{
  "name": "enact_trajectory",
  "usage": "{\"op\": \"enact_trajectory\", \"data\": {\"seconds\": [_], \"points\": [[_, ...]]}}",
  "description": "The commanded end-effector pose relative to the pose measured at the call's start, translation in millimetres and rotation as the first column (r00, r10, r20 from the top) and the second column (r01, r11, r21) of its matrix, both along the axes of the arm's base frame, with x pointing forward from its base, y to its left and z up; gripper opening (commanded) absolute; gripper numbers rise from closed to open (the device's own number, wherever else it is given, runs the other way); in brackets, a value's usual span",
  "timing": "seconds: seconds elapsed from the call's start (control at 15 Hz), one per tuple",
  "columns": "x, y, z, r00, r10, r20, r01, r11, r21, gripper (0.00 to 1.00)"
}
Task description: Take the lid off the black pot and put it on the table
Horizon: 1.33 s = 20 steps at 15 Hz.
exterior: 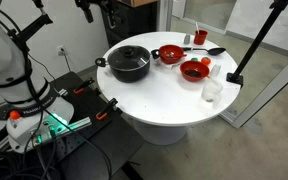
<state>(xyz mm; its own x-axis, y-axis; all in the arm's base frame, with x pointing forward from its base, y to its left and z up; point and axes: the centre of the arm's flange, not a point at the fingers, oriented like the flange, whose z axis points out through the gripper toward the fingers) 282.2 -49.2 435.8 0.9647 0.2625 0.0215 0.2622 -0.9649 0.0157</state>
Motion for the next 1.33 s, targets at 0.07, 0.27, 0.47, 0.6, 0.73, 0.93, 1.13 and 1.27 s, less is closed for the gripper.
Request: {"op": "enact_trajectory", "data": {"seconds": [0.07, 0.27, 0.47, 0.6, 0.73, 0.93, 1.13, 1.27], "points": [[4, 3, -9, 1.000, 0.011, -0.019, -0.011, 1.000, 0.011, 1.00], [20, 9, -12, 1.000, -0.022, -0.013, 0.022, 1.000, 0.006, 1.00], [40, 20, -29, 0.997, -0.076, -0.009, 0.076, 0.997, -0.023, 1.00], [52, 28, -43, 0.994, -0.112, -0.011, 0.112, 0.993, -0.041, 1.00], [61, 36, -58, 0.990, -0.141, -0.005, 0.140, 0.989, -0.047, 1.00], [70, 45, -78, 0.987, -0.158, 0.005, 0.158, 0.986, -0.051, 1.00], [81, 53, -98, 0.985, -0.170, 0.020, 0.171, 0.984, -0.042, 1.00], [89, 58, -109, 0.985, -0.170, 0.014, 0.170, 0.985, -0.033, 1.00]]}}
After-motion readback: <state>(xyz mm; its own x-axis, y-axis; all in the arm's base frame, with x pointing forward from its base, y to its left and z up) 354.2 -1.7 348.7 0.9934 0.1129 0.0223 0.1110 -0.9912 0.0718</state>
